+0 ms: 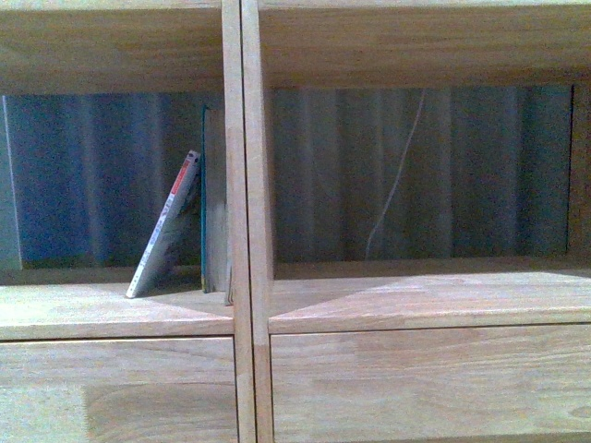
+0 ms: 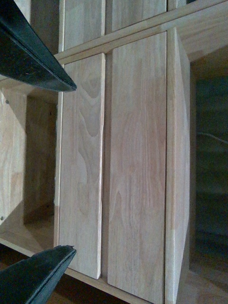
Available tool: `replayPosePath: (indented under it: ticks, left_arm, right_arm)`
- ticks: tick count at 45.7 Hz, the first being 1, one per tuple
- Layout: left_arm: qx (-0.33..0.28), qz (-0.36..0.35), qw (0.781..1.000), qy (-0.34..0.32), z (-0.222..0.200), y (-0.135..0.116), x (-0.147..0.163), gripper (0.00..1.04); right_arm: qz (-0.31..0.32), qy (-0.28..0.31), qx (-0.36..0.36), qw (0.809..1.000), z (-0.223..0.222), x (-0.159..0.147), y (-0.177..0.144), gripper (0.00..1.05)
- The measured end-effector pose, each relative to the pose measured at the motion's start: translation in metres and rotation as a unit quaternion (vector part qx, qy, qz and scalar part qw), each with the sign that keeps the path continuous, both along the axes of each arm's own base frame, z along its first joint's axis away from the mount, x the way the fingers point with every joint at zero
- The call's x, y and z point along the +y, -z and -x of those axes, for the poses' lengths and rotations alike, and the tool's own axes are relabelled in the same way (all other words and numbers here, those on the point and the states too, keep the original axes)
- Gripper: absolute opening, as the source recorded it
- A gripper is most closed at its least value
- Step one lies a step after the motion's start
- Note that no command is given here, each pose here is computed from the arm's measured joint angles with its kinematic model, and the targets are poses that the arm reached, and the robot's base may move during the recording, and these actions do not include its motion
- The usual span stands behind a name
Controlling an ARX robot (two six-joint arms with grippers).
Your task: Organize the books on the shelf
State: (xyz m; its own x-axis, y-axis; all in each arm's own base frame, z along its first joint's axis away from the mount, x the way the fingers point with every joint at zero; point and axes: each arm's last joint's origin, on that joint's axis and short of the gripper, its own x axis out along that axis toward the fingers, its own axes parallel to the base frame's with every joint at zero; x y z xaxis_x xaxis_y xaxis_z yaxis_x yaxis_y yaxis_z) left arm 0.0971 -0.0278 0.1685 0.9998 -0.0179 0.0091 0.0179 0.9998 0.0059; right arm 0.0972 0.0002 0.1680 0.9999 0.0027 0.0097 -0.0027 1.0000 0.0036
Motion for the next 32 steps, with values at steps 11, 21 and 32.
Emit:
replayPosePath:
  ticks: [11,21,32]
  left_arm:
    - [0.003,0.001,1.0,0.015,0.0,0.002,0.018,0.03]
    - [0.002,0.001,1.0,-0.007,0.0,0.002,0.027,0.03]
    - [0.002,0.001,1.0,-0.007,0.0,0.002,0.027,0.03]
  right_arm:
    - [0.0,0.0,0.0,1.0,0.0,0.0,0.0,0.98]
    - [0.0,0.0,0.0,1.0,0.0,0.0,0.0,0.98]
    - [0.0,0.0,0.0,1.0,0.0,0.0,0.0,0.98]
